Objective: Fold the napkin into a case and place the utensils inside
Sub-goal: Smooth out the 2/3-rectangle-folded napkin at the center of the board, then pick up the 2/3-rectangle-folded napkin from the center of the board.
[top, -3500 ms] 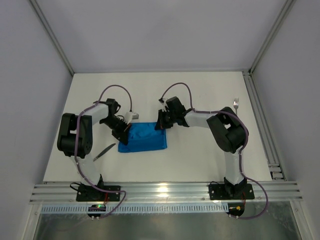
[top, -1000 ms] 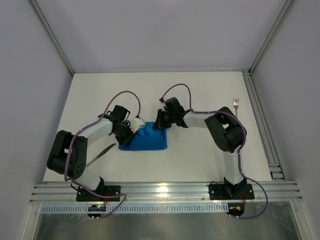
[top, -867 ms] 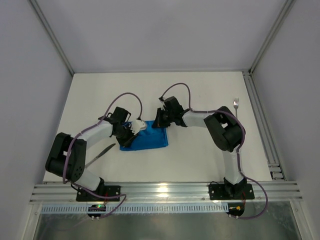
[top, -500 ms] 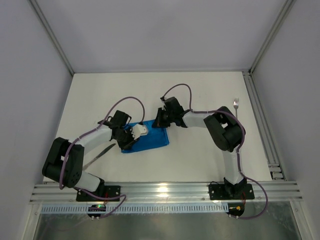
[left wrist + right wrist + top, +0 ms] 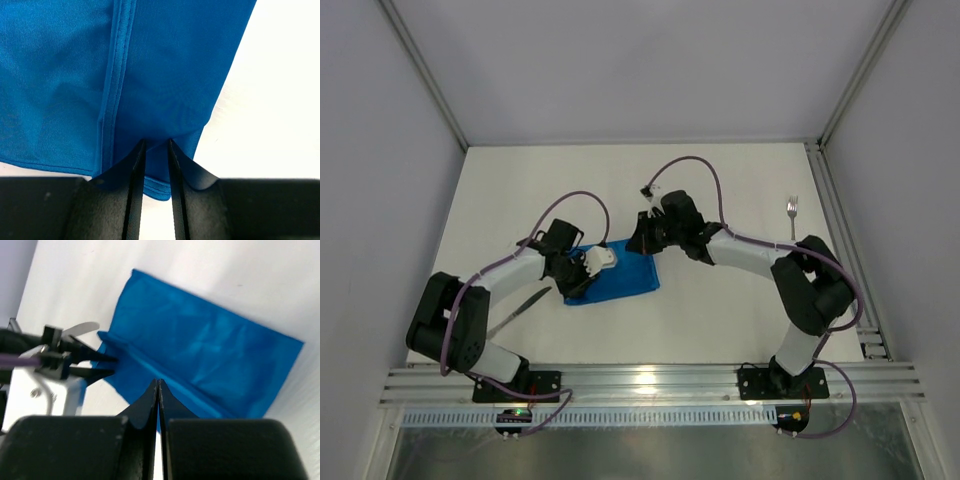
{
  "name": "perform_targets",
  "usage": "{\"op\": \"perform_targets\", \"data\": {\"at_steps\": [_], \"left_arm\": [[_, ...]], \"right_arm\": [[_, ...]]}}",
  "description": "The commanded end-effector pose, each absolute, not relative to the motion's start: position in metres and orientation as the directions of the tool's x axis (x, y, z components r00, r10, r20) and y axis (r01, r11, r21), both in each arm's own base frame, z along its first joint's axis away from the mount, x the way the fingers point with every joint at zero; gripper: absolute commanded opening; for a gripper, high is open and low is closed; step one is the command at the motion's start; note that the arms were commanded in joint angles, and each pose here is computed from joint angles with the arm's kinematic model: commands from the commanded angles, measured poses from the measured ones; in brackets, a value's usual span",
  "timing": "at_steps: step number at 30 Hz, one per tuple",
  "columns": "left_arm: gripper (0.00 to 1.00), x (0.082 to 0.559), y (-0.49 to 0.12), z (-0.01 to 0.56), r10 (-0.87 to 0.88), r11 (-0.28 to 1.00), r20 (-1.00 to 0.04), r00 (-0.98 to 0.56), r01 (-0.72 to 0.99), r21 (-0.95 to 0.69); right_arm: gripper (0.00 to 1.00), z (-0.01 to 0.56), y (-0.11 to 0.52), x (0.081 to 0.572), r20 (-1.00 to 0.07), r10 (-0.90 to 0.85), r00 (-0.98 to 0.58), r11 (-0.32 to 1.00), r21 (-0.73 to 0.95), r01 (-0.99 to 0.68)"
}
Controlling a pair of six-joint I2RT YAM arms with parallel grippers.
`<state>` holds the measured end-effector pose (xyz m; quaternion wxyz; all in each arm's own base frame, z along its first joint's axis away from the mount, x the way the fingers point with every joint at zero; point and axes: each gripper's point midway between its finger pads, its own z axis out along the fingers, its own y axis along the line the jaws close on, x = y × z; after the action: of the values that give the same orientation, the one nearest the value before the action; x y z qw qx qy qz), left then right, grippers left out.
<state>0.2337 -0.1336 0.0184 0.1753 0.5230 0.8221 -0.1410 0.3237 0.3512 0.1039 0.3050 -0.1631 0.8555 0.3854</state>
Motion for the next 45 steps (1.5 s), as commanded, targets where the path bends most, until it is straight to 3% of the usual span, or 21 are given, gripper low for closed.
{"op": "perform_targets", "data": {"at_steps": [1,5,9,14,17,20,23,28,30,35,45], "left_arm": [[0.27,0.24,-0.145,0.025,0.782,0.43,-0.468,-0.411,0.9,-0.072],[0.27,0.244,-0.144,0.023,0.777,0.457,-0.451,-0.44,0.886,-0.079],[0.3,0.242,-0.148,0.024,0.765,0.457,-0.458,-0.452,0.883,-0.108],[0.45,0.245,-0.168,0.063,0.683,0.449,-0.539,-0.493,0.865,-0.222],[0.52,0.273,-0.16,0.09,0.567,0.538,-0.587,-0.578,0.799,-0.268],[0.5,0.313,-0.13,0.072,0.506,0.72,-0.515,-0.692,0.667,-0.19],[0.47,0.331,-0.113,0.053,0.507,0.781,-0.471,-0.722,0.616,-0.103],[0.46,0.336,-0.107,0.028,0.49,0.815,-0.404,-0.772,0.571,-0.103],[0.47,0.341,-0.108,0.029,0.482,0.818,-0.421,-0.768,0.567,-0.097],[0.62,0.357,-0.112,0.047,0.427,0.839,-0.476,-0.769,0.533,-0.109],[0.68,0.35,-0.101,0.015,0.432,0.856,-0.345,-0.833,0.5,-0.135]], "right_arm": [[0.04,0.077,0.347,0.288,-0.608,-0.106,-0.787,0.627,0.573,-0.527],[0.04,0.057,0.347,0.275,-0.559,-0.08,-0.825,0.627,0.615,-0.478],[0.04,0.03,0.33,0.279,-0.521,-0.064,-0.851,0.718,0.569,-0.402],[0.04,0.006,0.314,0.272,-0.473,-0.058,-0.879,0.771,0.538,-0.341],[0.04,0.002,0.31,0.27,-0.462,-0.044,-0.886,0.784,0.534,-0.317],[0.04,0.001,0.305,0.268,-0.452,-0.013,-0.892,0.797,0.534,-0.282],[0.04,0.003,0.303,0.265,-0.439,0.037,-0.898,0.796,0.556,-0.24],[0.04,0.0,0.299,0.26,-0.425,0.066,-0.903,0.799,0.565,-0.207],[0.04,-0.002,0.301,0.258,-0.416,0.061,-0.907,0.786,0.58,-0.214],[0.04,0.002,0.305,0.26,-0.428,0.051,-0.902,0.772,0.59,-0.236],[0.04,-0.003,0.304,0.256,-0.42,0.052,-0.906,0.769,0.596,-0.232]]}}
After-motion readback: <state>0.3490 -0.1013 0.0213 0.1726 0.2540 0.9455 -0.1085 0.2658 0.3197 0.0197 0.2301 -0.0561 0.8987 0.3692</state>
